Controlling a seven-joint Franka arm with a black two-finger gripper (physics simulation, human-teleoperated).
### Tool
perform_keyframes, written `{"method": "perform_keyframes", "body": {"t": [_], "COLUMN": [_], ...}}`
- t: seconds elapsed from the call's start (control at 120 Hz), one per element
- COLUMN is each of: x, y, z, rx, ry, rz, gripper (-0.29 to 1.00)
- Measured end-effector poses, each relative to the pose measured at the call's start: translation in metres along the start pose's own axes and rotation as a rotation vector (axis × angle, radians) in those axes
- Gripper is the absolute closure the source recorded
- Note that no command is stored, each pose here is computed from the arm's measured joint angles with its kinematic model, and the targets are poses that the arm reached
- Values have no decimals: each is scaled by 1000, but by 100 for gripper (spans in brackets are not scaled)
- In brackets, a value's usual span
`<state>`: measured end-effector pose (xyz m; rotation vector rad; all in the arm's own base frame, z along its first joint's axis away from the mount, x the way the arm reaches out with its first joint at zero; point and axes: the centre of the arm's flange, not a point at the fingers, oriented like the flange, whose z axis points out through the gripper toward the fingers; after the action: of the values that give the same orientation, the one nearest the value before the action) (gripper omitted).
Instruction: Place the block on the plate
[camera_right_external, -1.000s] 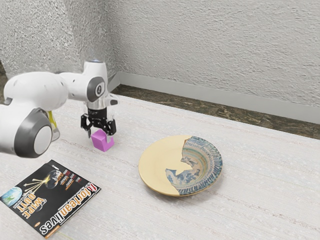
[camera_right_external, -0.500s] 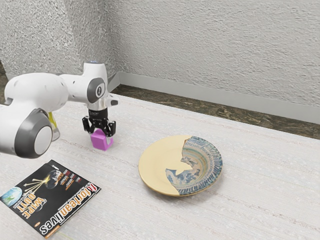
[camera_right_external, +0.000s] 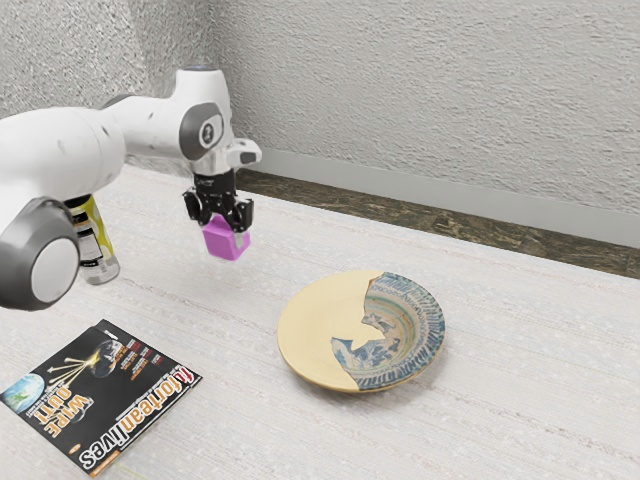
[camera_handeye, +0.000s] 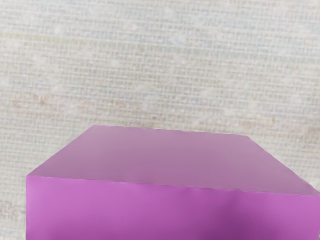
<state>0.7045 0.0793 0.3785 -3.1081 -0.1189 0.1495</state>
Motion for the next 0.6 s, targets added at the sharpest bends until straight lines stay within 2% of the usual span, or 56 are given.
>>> {"method": "perform_keyframes", "body": {"t": [0.092, 0.275, 0.6], "x": [-10, -47, -99], "y": [44, 100, 207], "z": [-17, -39, -39], "rx": [2, 5, 29], "ry": [-1, -21, -50], "rz": [64, 157, 335], "gripper": [29, 29, 29]}}
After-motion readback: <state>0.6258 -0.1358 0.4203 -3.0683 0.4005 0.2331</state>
